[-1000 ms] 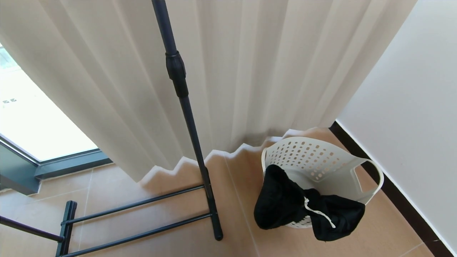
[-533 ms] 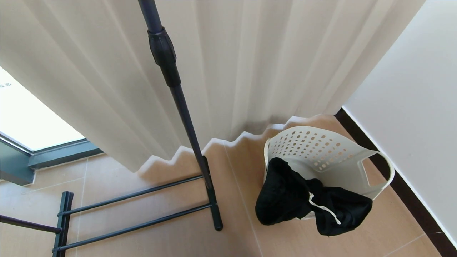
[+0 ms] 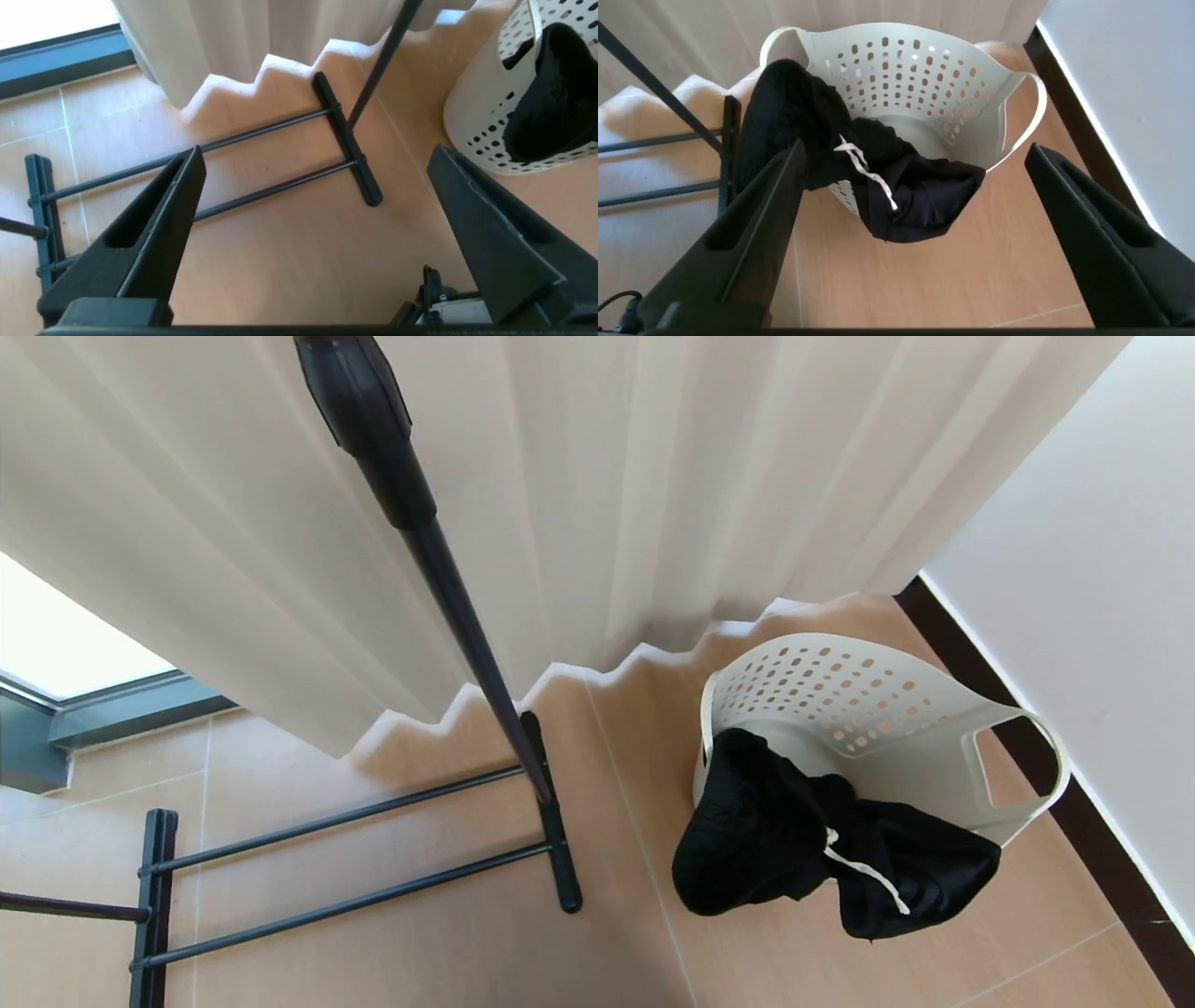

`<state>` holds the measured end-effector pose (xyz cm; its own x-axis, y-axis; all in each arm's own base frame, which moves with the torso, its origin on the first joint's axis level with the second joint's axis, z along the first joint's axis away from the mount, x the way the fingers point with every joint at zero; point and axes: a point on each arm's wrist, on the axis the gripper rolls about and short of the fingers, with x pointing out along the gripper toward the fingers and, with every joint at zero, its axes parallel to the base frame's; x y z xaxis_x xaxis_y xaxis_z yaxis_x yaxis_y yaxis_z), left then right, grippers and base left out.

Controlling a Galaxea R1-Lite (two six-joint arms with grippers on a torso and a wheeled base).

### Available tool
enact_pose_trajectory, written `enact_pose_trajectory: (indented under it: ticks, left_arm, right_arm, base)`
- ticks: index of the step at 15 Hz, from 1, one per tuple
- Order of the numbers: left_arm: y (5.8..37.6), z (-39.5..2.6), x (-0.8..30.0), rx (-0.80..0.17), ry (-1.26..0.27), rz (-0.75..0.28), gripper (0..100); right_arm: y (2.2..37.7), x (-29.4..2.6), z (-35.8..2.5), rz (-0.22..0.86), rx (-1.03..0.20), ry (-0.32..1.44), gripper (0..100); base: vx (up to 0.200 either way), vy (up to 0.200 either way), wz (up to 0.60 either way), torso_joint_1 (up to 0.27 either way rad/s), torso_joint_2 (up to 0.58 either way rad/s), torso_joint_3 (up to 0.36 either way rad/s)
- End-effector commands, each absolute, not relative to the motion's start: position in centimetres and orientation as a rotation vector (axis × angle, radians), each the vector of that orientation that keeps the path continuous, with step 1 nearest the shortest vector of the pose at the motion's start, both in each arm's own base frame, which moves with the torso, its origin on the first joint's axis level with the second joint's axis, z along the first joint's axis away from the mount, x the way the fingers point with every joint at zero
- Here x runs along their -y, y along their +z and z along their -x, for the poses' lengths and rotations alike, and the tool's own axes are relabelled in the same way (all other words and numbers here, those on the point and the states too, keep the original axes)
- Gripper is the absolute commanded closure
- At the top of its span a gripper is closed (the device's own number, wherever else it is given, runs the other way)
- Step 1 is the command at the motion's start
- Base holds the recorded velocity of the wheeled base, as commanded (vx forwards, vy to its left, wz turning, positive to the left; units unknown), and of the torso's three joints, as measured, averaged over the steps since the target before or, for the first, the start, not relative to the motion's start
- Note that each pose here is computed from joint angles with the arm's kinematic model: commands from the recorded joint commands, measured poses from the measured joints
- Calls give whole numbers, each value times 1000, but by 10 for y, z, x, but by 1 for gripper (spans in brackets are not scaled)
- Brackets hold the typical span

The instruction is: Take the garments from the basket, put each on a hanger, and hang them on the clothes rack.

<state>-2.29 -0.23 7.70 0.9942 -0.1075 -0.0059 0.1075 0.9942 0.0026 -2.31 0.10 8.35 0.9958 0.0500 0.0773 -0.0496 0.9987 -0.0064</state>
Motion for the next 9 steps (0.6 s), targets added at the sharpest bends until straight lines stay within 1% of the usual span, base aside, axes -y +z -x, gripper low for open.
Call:
enact_pose_trajectory:
  ticks: [1, 9]
  left_arm:
    - [77, 23, 2, -6, -107, -3, 0]
    - [77, 23, 2, -5, -106, 3, 0]
  right_arm:
    - [84, -1, 23, 5, 77, 50, 0]
    - [84, -1, 23, 5, 77, 50, 0]
  base:
    - [0, 0, 0, -2, -2, -193]
    - [0, 0, 0, 4, 2, -198]
